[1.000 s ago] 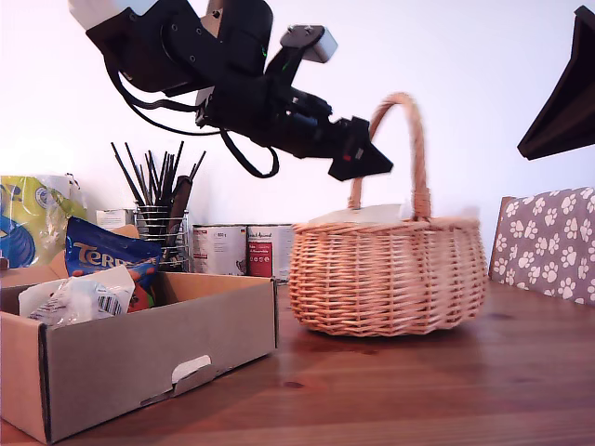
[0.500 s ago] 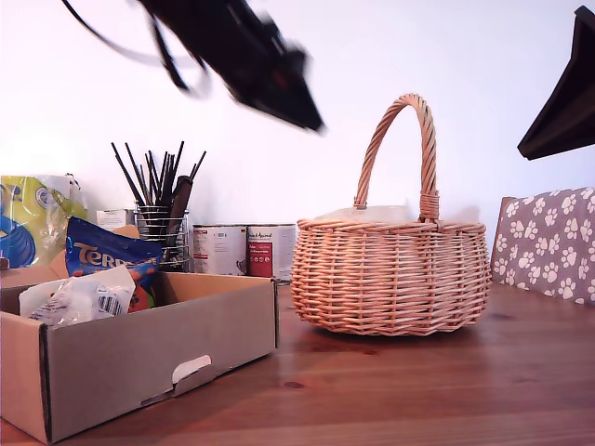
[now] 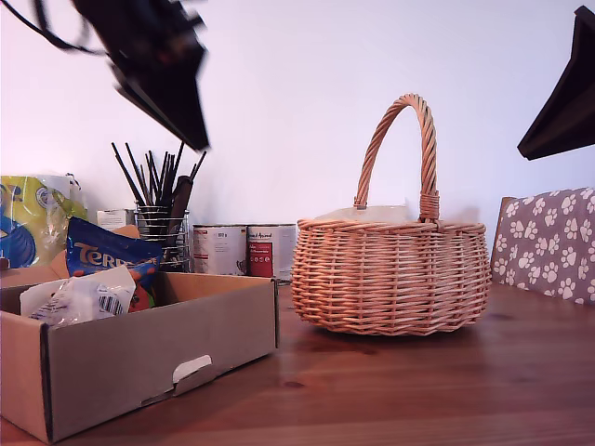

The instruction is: Move the bags of Easter eggs from the cardboard box on the left into the woven basket on the right side.

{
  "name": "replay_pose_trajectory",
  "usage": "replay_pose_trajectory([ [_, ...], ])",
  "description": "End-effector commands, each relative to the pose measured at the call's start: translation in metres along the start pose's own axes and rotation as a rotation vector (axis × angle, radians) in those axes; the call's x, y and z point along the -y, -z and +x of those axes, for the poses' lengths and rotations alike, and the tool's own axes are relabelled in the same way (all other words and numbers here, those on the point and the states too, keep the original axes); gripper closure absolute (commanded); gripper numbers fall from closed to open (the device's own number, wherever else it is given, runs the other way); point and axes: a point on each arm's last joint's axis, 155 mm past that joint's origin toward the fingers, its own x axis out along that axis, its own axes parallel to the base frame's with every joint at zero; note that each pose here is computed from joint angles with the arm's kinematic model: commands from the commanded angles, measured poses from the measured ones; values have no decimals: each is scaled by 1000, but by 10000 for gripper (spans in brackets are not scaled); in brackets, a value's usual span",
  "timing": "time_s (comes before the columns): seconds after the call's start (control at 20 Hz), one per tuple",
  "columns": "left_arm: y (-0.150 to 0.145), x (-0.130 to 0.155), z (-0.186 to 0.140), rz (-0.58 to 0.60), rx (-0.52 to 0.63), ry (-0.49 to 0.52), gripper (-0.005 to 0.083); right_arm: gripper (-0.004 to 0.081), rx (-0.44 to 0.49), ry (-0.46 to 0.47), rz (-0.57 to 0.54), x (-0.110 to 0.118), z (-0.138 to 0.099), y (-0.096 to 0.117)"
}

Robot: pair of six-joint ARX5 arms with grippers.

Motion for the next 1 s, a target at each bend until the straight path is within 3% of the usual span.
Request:
replay_pose_trajectory([
  [0.0,21,0,3,-28,-33,0,765,775,-20,3,2,2,3,10],
  [0.3,62,-14,-4,-94,-74,-36,724,775,-20,3,2,2,3,10],
  [0.6,59,-20,-8,-101,-53,-55,724,775,-20,3,2,2,3,10],
  [0.7,60,-20,-8,-102,-57,-53,724,775,-18,37,-109,9,3,9],
  [0.95,57,-21,-8,-100,-44,-59,724,775,-20,53,-116,12,3,10],
])
